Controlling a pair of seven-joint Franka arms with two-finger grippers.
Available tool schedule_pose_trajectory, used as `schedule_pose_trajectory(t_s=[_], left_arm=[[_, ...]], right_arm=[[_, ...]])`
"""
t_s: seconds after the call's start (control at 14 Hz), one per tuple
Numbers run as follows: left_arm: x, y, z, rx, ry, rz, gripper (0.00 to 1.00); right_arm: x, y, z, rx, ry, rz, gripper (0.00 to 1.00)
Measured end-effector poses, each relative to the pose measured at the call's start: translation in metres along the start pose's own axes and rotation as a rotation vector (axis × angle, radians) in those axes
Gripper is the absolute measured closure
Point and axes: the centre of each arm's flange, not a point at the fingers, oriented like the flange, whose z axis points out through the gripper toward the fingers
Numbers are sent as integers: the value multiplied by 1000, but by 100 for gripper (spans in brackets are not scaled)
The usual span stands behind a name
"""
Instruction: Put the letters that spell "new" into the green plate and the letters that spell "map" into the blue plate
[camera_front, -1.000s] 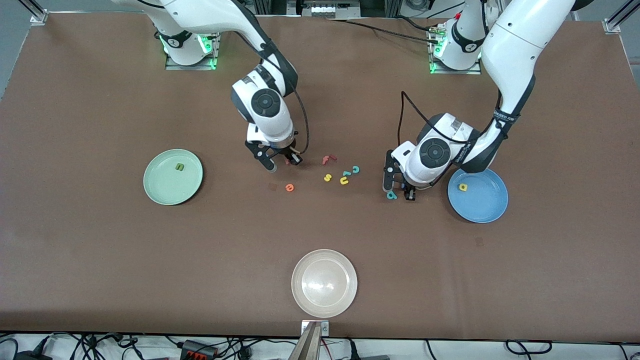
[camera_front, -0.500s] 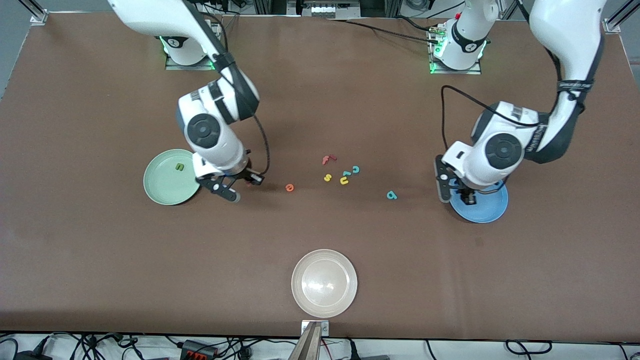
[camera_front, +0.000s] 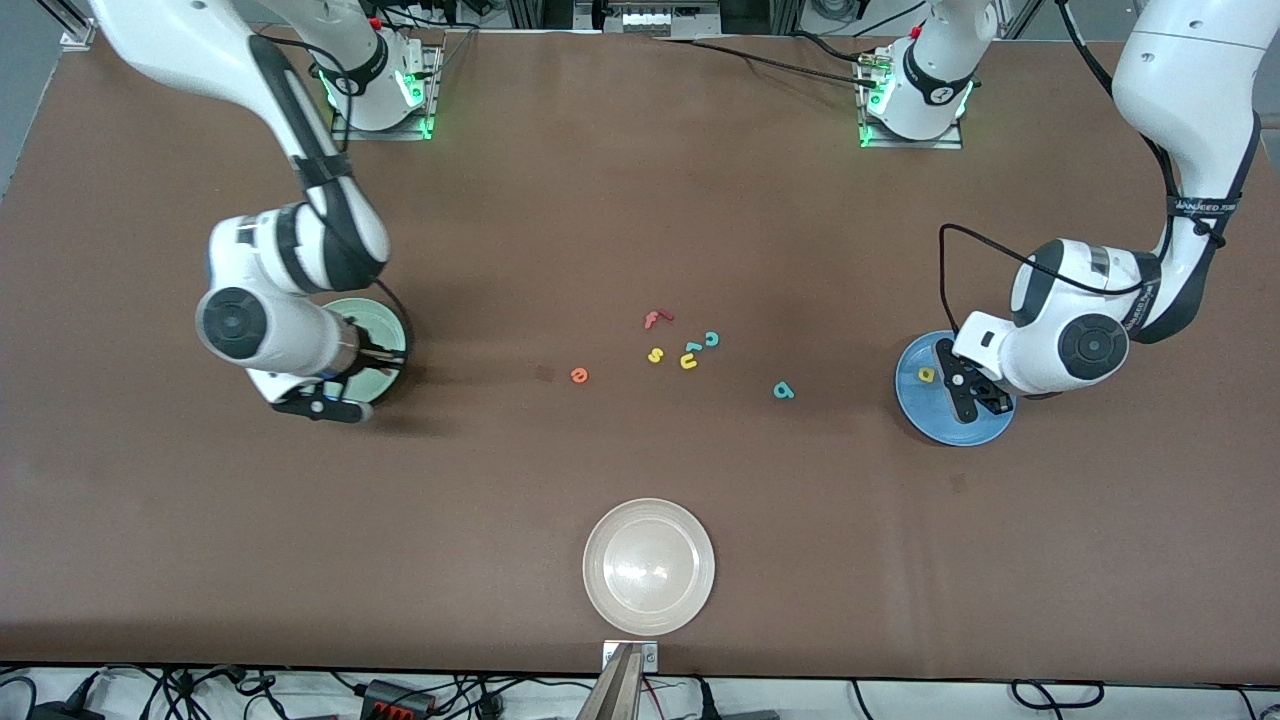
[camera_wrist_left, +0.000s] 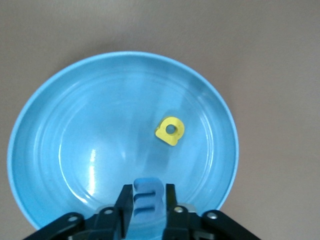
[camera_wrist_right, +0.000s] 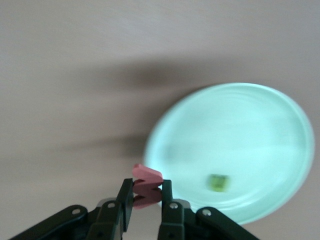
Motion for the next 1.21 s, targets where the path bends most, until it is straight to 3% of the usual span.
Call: schedule_pose_trajectory(t_s=[0.29, 0.5, 0.93, 1.07, 1.21], left_arm=[[20, 4, -11, 19, 18, -68, 24], [66, 23, -23, 27, 39, -236, 0], [167, 67, -45, 66, 76, -722, 0], [188, 81, -47, 66, 85, -891, 0], [207, 92, -50, 63, 102, -1087, 0]], right_arm=[[-19, 59, 20, 1, -59, 2, 74], [-16, 70, 45, -1, -53, 14, 74], [0, 90, 89, -5, -26, 17, 74], [4, 97, 90, -2, -17, 27, 59], [13, 93, 76, 4, 18, 24, 39]])
